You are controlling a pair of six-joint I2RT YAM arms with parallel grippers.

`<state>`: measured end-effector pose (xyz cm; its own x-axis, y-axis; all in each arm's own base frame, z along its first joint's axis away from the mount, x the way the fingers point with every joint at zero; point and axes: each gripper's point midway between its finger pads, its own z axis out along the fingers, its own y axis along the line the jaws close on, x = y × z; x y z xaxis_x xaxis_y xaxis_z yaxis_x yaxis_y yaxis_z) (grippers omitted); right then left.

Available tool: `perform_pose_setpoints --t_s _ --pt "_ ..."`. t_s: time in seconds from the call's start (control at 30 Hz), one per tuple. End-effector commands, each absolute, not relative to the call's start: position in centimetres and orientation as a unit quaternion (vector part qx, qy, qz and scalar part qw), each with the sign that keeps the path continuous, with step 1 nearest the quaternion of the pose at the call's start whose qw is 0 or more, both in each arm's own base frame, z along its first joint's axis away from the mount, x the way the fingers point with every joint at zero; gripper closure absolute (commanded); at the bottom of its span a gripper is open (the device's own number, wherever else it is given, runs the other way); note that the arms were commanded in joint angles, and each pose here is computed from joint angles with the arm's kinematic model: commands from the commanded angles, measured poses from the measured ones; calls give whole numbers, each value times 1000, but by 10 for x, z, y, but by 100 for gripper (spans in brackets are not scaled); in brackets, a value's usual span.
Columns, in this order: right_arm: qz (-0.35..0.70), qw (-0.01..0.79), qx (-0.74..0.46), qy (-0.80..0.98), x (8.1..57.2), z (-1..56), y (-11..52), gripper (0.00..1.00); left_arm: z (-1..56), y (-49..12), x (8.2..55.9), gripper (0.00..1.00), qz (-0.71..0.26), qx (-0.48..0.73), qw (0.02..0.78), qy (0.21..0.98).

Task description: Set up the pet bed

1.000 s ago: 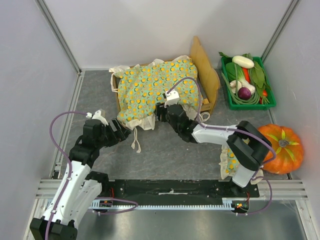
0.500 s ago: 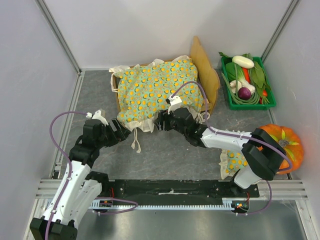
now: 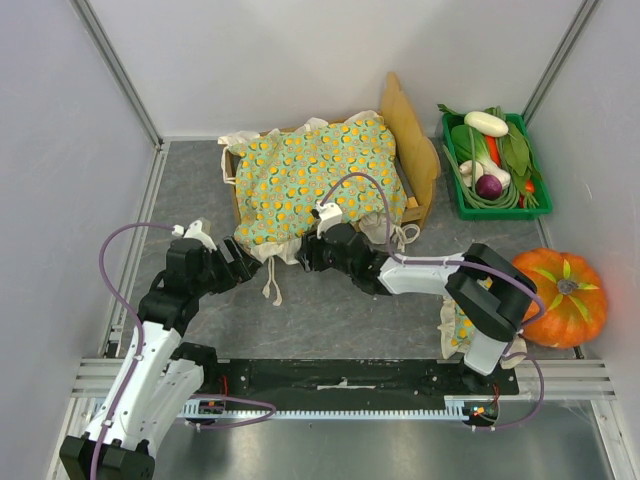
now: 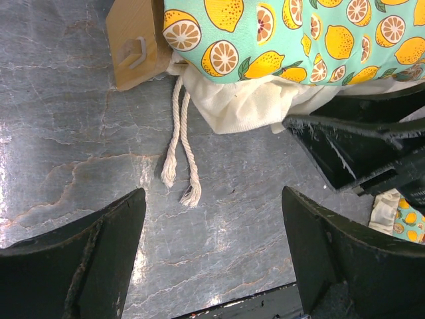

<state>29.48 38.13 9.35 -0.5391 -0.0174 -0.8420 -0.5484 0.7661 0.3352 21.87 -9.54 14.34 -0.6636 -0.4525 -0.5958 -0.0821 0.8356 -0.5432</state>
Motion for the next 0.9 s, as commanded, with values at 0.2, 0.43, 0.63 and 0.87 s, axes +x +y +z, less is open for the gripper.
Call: perform_pose_setpoints --t_s 0.2,0.43,0.63,0.87 --pt "318 548 -162 757 329 175 402 93 149 -99 221 11 -258 -149 391 871" --pt "255 602 -160 740 358 188 391 97 148 -100 222 11 -260 -147 389 871" --pt "266 676 -113 678 373 194 387 98 148 -102 222 11 -264 -144 389 871" --pt "246 640 -145 714 377 144 399 94 148 -101 222 11 -263 -147 390 870"
